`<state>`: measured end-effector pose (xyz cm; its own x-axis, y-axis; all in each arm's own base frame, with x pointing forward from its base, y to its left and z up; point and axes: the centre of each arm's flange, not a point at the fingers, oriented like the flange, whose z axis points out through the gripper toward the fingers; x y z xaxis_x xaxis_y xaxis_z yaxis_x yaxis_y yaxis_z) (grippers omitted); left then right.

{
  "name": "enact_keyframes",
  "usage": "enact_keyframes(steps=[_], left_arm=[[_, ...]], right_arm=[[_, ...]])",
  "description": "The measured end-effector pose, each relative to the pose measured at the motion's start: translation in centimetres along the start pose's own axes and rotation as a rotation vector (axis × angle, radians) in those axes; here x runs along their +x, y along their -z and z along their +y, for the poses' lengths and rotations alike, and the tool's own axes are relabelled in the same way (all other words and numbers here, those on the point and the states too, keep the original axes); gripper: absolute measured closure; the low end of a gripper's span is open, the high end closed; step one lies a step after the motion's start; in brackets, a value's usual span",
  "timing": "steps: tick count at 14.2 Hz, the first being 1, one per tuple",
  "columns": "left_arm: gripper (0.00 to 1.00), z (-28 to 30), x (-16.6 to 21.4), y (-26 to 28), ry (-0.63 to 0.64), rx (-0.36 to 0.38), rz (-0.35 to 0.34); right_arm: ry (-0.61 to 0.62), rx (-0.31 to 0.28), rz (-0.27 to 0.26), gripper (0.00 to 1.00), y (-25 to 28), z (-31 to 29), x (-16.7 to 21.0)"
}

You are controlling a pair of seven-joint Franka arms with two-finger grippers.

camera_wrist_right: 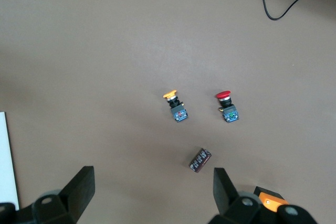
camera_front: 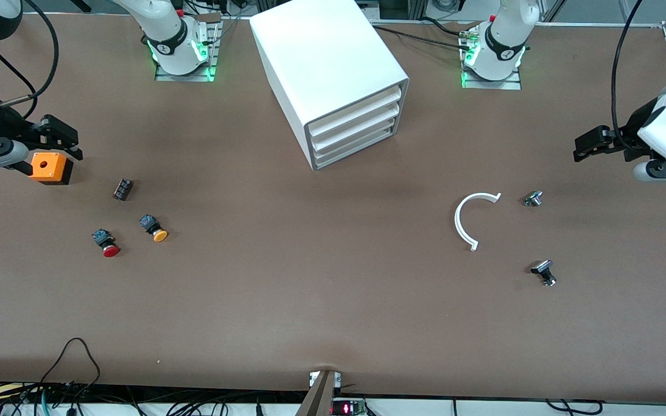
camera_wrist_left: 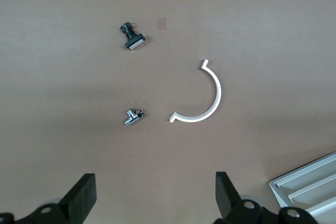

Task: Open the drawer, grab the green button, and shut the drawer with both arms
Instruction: 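Move the left gripper toward the white cabinet's lowest drawer handle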

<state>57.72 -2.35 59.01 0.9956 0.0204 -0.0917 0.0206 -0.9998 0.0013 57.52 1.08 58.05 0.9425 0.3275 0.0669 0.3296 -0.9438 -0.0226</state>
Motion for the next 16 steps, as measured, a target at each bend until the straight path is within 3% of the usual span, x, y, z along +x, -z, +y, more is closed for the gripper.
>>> enact_keyframes(steps=[7,9,11,16], left_arm=[[0.0,2.7,0.1,-0.6,-0.056,0.0,-0.01],[0.0,5.3,0.1,-1.2,-0.096,-0.04,-0.026],[0.0,8.3,0.2,-2.4,-0.139,-0.086,-0.055],[0.0,15.9,0.7,-8.0,-0.274,-0.086,-0.155]], right_arm=[[-0.001,0.0,0.0,0.0,0.0,0.0,0.0],[-0.001,0.0,0.0,0.0,0.0,0.0,0.0],[-0.001,0.0,0.0,0.0,0.0,0.1,0.0],[-0.002,0.0,0.0,0.0,0.0,0.1,0.0]])
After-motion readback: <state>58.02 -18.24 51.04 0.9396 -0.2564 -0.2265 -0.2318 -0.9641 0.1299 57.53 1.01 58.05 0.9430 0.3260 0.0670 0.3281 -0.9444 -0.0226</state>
